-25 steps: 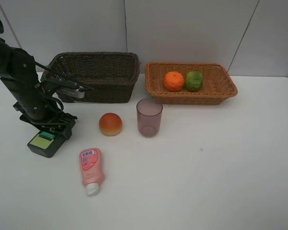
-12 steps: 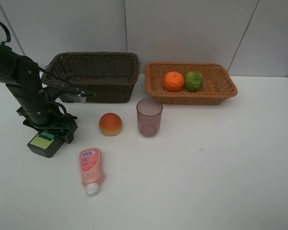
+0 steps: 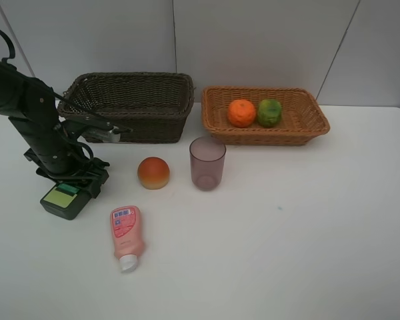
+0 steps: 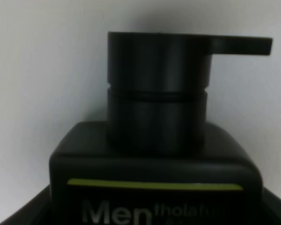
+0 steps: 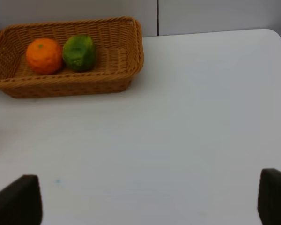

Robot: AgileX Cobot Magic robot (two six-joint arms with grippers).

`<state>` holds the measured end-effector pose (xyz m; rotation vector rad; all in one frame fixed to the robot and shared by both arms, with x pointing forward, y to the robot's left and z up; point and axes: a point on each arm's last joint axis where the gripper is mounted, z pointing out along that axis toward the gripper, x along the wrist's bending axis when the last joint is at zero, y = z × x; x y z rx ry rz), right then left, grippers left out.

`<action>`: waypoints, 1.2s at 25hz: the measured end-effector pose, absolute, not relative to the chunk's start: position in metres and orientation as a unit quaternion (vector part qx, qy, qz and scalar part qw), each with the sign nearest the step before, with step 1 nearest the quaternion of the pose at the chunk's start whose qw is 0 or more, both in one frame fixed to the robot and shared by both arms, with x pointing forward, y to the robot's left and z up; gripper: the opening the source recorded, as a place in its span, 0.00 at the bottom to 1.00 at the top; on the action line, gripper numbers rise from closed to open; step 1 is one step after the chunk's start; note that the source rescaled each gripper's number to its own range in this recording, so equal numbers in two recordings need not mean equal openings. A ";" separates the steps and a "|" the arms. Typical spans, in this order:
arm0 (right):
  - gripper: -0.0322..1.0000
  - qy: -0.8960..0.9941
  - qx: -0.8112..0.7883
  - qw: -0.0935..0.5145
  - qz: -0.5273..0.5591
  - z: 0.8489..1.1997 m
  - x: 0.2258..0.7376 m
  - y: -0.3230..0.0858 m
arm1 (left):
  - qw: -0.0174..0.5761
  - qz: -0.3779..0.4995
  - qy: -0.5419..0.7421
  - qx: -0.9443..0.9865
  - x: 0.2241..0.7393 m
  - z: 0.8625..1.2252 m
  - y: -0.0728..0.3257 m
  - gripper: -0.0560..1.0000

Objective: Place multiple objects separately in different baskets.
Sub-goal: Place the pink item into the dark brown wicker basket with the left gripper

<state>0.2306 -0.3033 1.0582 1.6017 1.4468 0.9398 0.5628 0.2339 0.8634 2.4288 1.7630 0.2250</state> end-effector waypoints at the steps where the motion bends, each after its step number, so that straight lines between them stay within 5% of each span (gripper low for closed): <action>1: 1.00 0.568 0.628 0.384 0.369 1.058 0.231 -0.303 | 0.066 0.075 0.585 0.805 0.563 0.863 0.234 0.83; 20: 1.00 0.568 0.628 0.384 0.369 1.058 0.231 -0.303 | 0.074 0.073 0.604 0.790 0.563 0.867 0.233 0.83; 30: 1.00 0.568 0.628 0.384 0.369 1.058 0.231 -0.303 | 0.123 0.094 0.642 0.751 0.553 0.934 0.234 0.83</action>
